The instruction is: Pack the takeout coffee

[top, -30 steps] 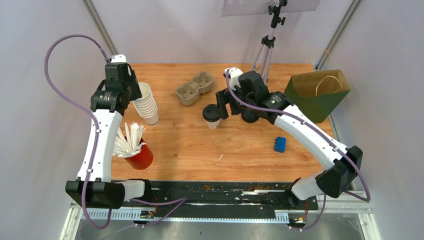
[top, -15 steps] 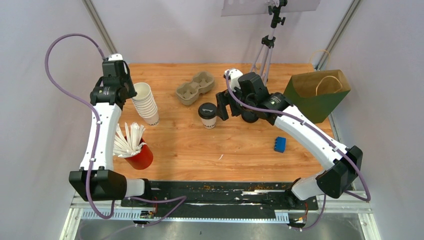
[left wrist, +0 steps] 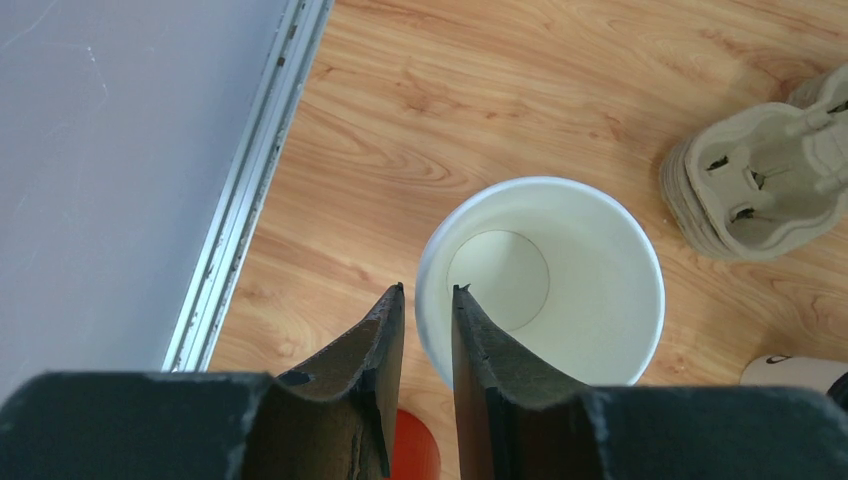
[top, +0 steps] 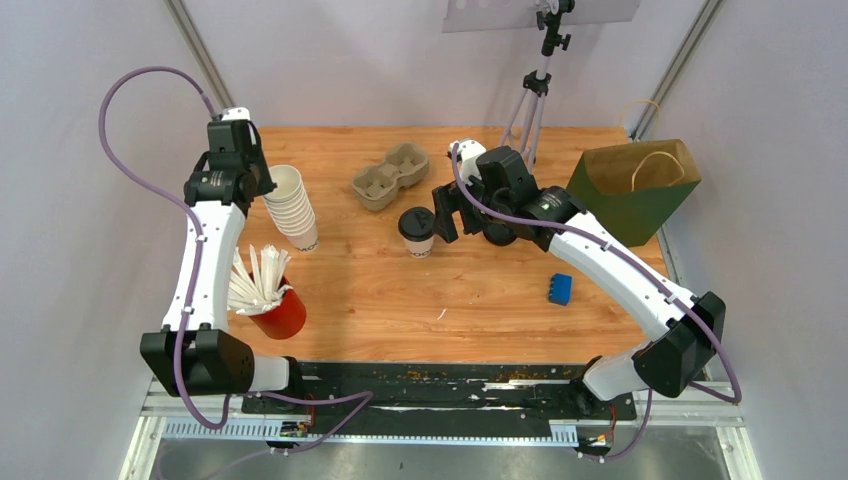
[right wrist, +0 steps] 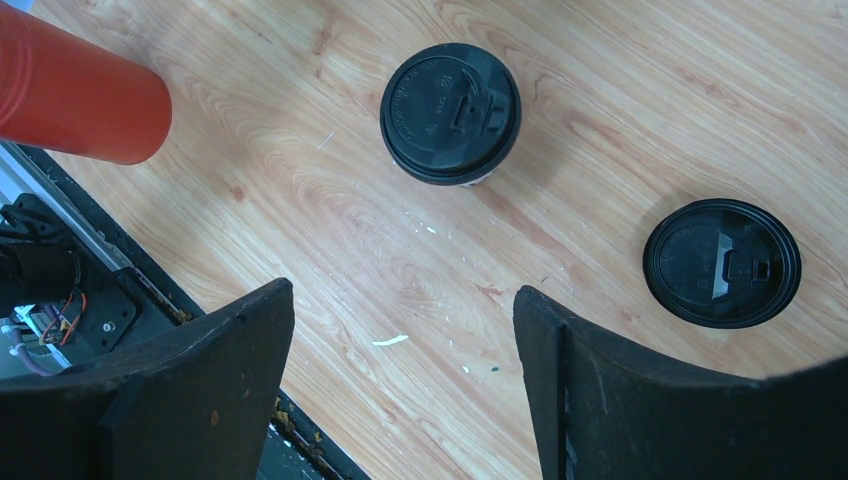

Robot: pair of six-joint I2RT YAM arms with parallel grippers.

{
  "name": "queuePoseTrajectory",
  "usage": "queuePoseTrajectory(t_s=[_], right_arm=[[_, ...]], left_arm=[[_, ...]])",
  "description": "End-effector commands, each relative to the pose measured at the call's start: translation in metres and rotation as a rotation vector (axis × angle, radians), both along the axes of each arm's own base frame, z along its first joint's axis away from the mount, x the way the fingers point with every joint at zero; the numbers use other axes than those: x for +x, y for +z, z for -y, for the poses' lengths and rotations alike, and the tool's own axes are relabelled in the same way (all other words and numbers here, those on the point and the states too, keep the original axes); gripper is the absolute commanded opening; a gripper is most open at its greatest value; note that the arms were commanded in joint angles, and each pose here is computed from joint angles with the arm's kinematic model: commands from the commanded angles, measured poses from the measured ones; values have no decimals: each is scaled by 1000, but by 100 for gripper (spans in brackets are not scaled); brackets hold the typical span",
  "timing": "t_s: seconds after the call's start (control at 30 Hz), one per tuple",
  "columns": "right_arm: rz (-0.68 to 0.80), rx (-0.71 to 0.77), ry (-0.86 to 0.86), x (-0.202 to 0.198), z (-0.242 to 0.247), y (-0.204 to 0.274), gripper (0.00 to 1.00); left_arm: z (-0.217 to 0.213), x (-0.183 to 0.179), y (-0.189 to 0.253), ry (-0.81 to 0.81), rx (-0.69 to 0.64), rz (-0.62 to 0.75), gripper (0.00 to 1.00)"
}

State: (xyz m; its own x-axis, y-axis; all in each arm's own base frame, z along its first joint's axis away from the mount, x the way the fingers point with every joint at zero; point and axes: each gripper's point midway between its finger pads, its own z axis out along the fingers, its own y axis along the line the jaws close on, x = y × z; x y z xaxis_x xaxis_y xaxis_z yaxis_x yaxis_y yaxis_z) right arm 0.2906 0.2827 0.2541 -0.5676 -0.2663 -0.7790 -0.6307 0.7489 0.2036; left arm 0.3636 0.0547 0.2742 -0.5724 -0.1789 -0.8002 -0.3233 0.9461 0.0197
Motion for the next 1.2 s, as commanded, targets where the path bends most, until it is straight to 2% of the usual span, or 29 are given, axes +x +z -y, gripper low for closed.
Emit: queuePoseTrajectory(t_s=[0.0,0.2,0.3,0.6,1.17], right_arm=[[50,36,-5,-2,2,20,80],[56,32,-9,-1,4,21,81],[66,32,-15,-1,5,24,81],[84,32,-20,-1,8,28,81],[77,30,-34,-2,11,30,81]], left_arm=[[-2,9,0,-15,8,20,31],[-4,11,-3,-13,5,8,29],[-2,12,-6,-22,-5,2,25],[2,14,31,-54,-5,67,1],[18,11,96,-99,-66,208,0]])
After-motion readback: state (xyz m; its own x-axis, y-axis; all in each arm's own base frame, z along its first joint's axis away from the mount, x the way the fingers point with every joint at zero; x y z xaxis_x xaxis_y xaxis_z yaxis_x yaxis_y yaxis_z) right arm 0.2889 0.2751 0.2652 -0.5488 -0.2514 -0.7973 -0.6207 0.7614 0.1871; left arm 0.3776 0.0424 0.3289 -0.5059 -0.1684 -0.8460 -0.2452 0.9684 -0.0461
